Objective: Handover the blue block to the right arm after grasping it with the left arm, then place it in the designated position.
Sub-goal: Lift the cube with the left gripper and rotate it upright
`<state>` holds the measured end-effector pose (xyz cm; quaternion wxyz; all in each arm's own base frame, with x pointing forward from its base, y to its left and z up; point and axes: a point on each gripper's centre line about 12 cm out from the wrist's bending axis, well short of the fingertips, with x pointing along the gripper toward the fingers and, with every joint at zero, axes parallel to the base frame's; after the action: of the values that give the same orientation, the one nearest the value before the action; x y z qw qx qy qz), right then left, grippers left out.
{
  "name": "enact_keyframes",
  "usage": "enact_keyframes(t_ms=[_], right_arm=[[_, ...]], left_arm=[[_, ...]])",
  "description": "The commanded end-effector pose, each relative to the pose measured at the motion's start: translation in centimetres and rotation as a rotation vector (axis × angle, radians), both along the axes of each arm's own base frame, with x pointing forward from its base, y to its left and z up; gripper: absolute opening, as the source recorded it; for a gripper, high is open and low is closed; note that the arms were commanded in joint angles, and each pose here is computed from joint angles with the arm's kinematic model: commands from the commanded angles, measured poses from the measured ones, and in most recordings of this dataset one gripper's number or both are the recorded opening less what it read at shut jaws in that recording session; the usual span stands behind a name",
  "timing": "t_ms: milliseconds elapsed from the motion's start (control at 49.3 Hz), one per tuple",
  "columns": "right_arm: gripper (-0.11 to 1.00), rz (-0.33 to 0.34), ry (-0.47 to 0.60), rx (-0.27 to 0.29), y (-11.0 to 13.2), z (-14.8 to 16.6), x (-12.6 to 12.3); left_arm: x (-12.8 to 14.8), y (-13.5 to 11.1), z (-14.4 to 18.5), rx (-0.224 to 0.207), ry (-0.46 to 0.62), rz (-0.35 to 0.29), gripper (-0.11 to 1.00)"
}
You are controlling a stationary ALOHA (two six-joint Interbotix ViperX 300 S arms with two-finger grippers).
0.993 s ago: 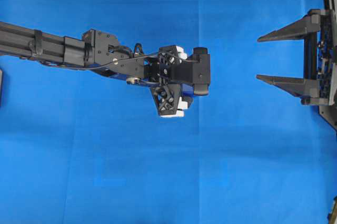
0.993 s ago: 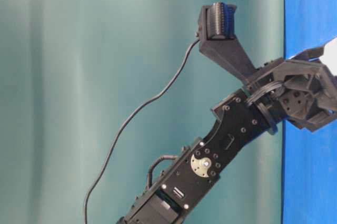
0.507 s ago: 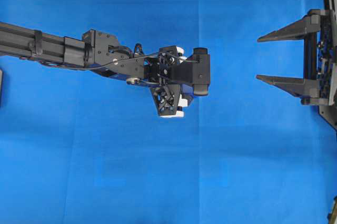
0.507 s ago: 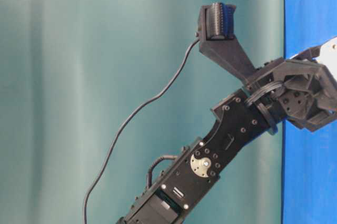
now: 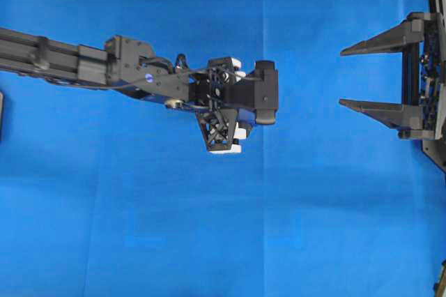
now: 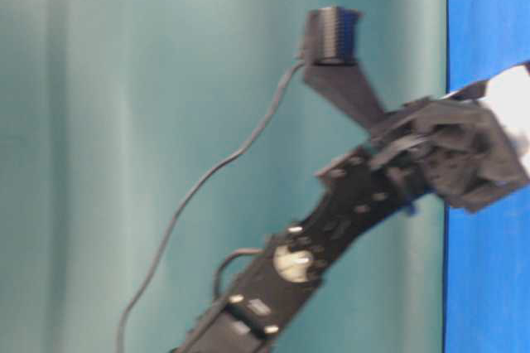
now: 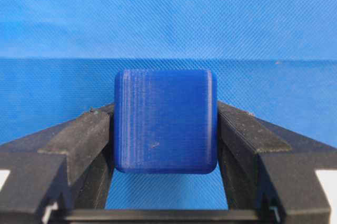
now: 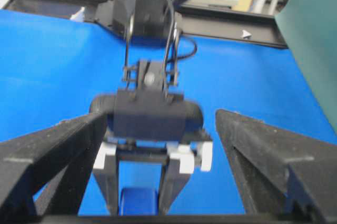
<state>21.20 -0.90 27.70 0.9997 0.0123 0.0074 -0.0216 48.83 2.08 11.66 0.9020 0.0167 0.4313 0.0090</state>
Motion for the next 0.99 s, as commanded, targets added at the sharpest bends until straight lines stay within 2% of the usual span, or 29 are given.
enact_keyframes(t_ms=[0, 182, 486, 973], right_arm=[[0.97, -0.002, -0.015, 0.002, 0.0, 0.5, 0.2], [0.97, -0.002, -0.014, 0.004, -0.1, 0.5, 0.2], [0.97, -0.002, -0.012, 0.004, -0.1, 0.4, 0.2], [0.97, -0.002, -0.009, 0.004, -0.1, 0.4, 0.2]], left_arm=[[0.2, -0.2, 4.6, 0.008, -0.075, -0.008, 0.48], [-0.3, -0.2, 8.1, 0.008, -0.073, -0.005, 0.48], [-1.1, -0.3, 15.1, 0.012, -0.148, -0.006, 0.48], [-0.8, -0.2, 19.1, 0.028, -0.169, -0.014, 0.48]])
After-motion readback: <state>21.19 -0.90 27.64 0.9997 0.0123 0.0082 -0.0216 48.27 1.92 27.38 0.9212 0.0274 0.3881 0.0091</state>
